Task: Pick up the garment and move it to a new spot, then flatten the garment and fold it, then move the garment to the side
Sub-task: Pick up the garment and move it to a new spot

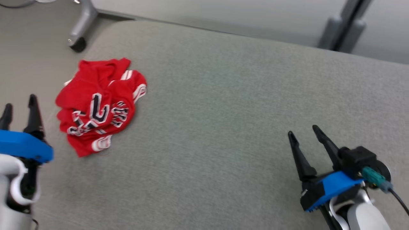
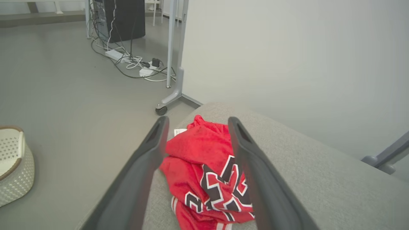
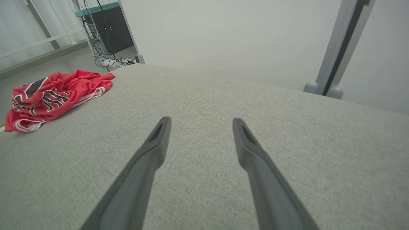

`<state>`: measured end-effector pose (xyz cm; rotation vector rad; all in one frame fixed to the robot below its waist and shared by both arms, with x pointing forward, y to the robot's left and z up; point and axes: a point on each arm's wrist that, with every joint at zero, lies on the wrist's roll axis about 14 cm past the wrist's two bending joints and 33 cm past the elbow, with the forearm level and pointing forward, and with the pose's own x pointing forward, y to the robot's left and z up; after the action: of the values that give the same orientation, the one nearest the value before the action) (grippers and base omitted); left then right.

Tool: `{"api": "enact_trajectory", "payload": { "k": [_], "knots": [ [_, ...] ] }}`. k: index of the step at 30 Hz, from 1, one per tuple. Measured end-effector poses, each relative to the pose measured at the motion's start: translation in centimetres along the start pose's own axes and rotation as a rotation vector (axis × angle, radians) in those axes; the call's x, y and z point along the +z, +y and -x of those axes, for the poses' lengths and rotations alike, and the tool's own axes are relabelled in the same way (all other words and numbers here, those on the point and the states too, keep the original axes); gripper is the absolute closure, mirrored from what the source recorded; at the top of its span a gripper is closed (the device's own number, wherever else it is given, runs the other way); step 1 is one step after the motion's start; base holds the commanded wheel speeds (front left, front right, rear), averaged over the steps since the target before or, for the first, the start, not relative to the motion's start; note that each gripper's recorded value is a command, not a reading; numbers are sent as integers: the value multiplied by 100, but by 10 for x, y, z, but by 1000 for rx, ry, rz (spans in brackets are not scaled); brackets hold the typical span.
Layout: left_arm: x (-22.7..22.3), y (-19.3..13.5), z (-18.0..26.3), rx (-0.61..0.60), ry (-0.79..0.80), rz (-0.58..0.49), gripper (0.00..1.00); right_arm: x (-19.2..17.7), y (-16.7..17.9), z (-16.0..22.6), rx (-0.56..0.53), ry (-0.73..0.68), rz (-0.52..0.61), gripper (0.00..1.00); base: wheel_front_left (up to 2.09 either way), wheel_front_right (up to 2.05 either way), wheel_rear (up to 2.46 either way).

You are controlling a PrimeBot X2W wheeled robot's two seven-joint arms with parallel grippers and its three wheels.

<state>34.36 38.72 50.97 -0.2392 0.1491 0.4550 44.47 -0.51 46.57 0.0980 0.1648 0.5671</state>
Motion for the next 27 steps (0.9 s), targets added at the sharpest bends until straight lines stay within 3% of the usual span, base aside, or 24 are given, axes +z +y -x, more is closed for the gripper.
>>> {"api": "enact_trajectory", "payload": {
  "k": [9, 17, 19, 23, 27],
  "knots": [
    [-79, 5, -64, 105, 344, 77, 0, -20, -43, 4, -71, 52, 5, 0, 0, 0, 0],
    [-157, -19, -66, 149, 680, 283, 0, -30, -72, 15, -147, 72, 1, 0, 0, 0, 0],
    [-155, -20, -66, 149, 710, 287, 100, -27, -75, 18, -160, 61, -1, 0, 0, 0, 0],
    [-134, -28, -70, 107, 671, 287, 100, -16, -73, 22, -167, 26, -4, 0, 0, 0, 0],
    [-65, -41, -88, 24, 471, 274, 100, -2, -64, 26, -161, -15, -16, 0, 0, 0, 0]
  ]
}}
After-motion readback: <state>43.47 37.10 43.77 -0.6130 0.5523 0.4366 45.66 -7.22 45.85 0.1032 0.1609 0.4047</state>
